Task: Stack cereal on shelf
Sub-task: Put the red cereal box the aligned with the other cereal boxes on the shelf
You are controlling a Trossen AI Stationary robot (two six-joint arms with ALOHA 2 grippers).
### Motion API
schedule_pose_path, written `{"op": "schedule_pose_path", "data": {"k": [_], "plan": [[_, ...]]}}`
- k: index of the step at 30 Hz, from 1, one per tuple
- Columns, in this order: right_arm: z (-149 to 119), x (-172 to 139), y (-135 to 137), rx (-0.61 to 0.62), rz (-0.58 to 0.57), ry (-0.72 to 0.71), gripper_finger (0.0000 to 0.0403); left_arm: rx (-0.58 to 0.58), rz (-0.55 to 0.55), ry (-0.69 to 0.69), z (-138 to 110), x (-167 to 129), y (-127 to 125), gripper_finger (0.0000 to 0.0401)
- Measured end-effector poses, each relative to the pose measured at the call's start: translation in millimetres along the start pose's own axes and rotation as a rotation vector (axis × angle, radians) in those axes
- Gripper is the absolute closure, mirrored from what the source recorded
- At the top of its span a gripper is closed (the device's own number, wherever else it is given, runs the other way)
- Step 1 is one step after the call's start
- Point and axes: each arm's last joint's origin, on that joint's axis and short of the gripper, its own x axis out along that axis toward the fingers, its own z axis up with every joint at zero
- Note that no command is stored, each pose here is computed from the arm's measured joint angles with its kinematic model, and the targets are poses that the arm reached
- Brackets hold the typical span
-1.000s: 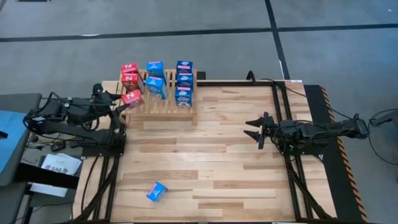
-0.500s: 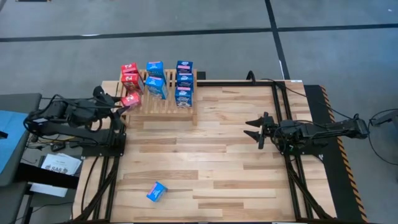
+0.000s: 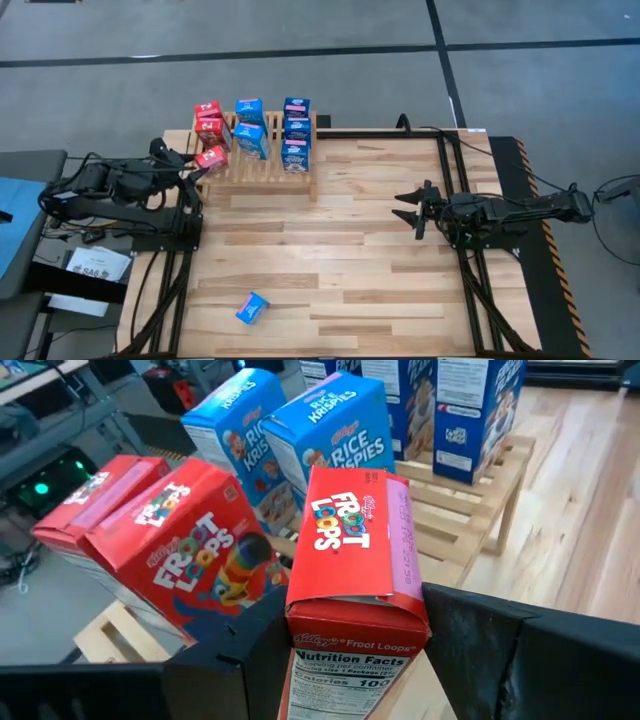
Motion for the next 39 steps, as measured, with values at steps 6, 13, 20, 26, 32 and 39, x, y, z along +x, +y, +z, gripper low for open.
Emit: {"op": "schedule_pose_path", "data": {"k": [6,13,20,26,32,39], "plan": [[0,0,0,0.0,0.0,0.001,0.0136,-0.039,0.009,0.001,-7,2,0,0.0213],[0,0,0,0.0,0.0,0.0,0.0136,-0.097,0.045,-0.037,-15,-4,8,0.0166],[0,0,0,0.0,0.0,0.001,0.0136,-0.082,0.087,-0.049,-16,-6,10,0.0109],[0,0,0,0.0,0.0,0.001,0.0136,-0.097,0.096,-0.101,-10,-7,11,0.0095],[0,0,0,0.0,0.0,0.0,0.0136,-0.114,0.093,-0.133,-5,-7,11,0.0094],[0,0,0,0.0,0.0,0.0,0.0136,-0.179,0.087,-0.175,3,-15,17,0.0094]]}}
